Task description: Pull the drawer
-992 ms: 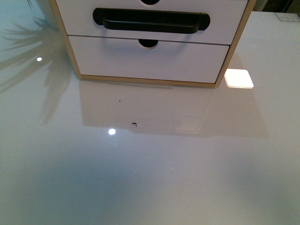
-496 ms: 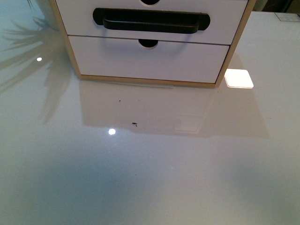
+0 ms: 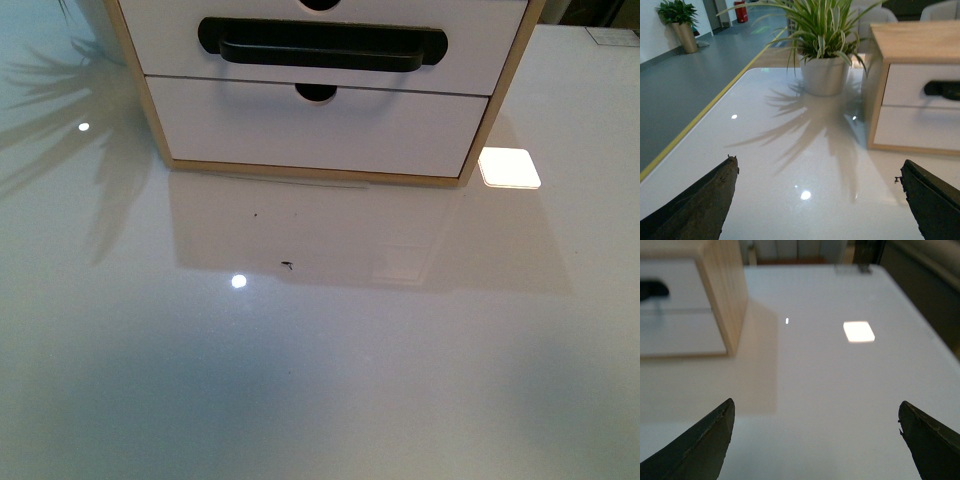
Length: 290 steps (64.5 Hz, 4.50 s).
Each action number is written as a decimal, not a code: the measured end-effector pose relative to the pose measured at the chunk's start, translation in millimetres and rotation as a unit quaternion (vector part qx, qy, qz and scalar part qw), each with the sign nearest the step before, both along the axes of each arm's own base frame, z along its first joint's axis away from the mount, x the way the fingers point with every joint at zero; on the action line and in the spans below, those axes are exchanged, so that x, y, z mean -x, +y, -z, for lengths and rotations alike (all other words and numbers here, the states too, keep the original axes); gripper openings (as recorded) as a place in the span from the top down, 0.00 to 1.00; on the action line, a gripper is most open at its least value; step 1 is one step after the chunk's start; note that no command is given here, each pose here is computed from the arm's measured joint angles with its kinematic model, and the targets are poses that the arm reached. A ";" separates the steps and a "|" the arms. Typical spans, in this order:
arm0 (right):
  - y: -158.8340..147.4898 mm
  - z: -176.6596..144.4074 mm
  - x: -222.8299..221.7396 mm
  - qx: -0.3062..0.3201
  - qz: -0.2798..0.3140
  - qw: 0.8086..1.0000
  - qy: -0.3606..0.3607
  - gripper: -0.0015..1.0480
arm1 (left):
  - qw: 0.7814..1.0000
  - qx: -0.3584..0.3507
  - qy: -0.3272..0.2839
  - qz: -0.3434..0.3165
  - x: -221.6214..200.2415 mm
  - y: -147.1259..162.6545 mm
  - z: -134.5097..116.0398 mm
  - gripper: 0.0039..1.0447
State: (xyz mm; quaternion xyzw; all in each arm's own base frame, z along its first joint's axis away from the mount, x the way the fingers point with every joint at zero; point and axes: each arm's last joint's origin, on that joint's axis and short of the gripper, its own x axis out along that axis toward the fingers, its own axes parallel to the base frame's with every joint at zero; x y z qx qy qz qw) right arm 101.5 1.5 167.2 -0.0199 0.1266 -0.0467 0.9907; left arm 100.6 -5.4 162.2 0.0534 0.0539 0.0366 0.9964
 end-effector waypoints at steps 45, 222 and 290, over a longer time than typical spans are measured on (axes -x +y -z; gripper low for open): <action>44.1 -66.0 -102.1 0.219 -0.341 0.906 0.121 0.09 | 0.869 -0.278 0.051 0.407 -102.5 -65.4 -52.6 0.07; 155.3 -22.3 -271.1 0.274 -0.520 0.796 0.142 0.09 | 0.713 -0.450 0.149 0.516 -263.0 -143.7 -6.8 0.07; 157.5 -18.4 -238.2 0.249 -0.585 0.742 0.211 0.09 | 0.679 -0.436 0.174 0.564 -229.5 -133.1 -4.3 0.07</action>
